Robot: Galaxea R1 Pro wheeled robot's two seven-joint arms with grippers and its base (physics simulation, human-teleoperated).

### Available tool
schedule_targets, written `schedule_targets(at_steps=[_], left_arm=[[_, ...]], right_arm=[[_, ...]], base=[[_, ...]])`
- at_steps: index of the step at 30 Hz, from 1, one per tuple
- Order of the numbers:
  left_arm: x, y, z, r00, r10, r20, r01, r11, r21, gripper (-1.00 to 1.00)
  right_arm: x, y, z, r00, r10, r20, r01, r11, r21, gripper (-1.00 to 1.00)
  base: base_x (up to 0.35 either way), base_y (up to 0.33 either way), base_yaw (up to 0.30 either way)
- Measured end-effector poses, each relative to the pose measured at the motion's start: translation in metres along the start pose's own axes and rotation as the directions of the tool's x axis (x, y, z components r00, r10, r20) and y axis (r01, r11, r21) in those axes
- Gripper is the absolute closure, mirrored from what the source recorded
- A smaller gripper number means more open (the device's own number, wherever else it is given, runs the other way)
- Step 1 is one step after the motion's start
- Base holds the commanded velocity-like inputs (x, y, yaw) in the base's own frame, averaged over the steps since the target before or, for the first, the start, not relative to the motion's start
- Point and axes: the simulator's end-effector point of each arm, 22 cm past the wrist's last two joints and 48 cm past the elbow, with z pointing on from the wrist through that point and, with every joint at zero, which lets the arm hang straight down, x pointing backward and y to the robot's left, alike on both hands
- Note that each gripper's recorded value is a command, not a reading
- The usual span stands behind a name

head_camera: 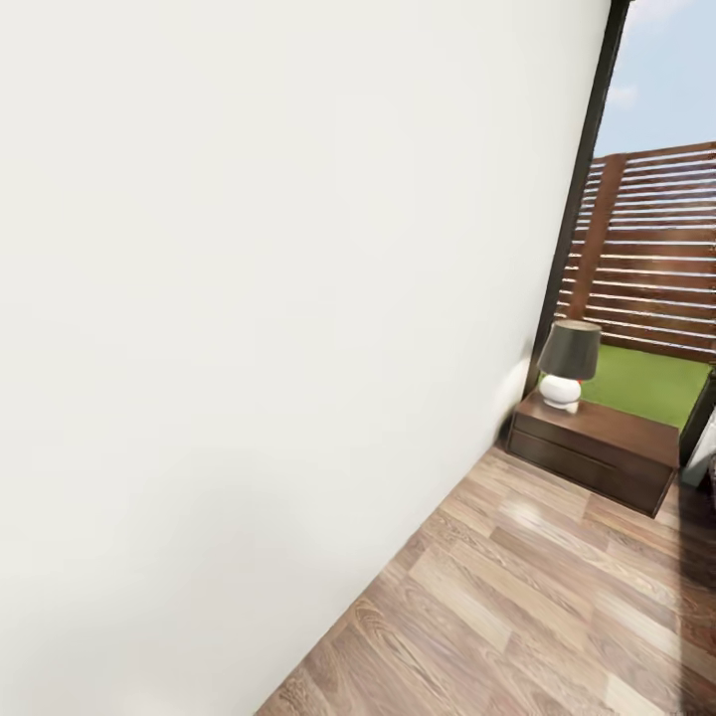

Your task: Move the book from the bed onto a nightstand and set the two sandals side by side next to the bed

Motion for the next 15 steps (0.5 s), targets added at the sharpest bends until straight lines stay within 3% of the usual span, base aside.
schedule_targets(at_steps=[15], left_arm=[[-0.0001, 0.0000, 0.0000, 1.000, 0.001, 0.000, -0.001, 1.000, 0.000, -1.00]], right_arm=[[0.0002, 0.0009, 0.0000, 1.000, 0.000, -0.001, 0.000, 1.000, -0.004, -1.00]], base=[[0.008, 0.014, -0.262]])
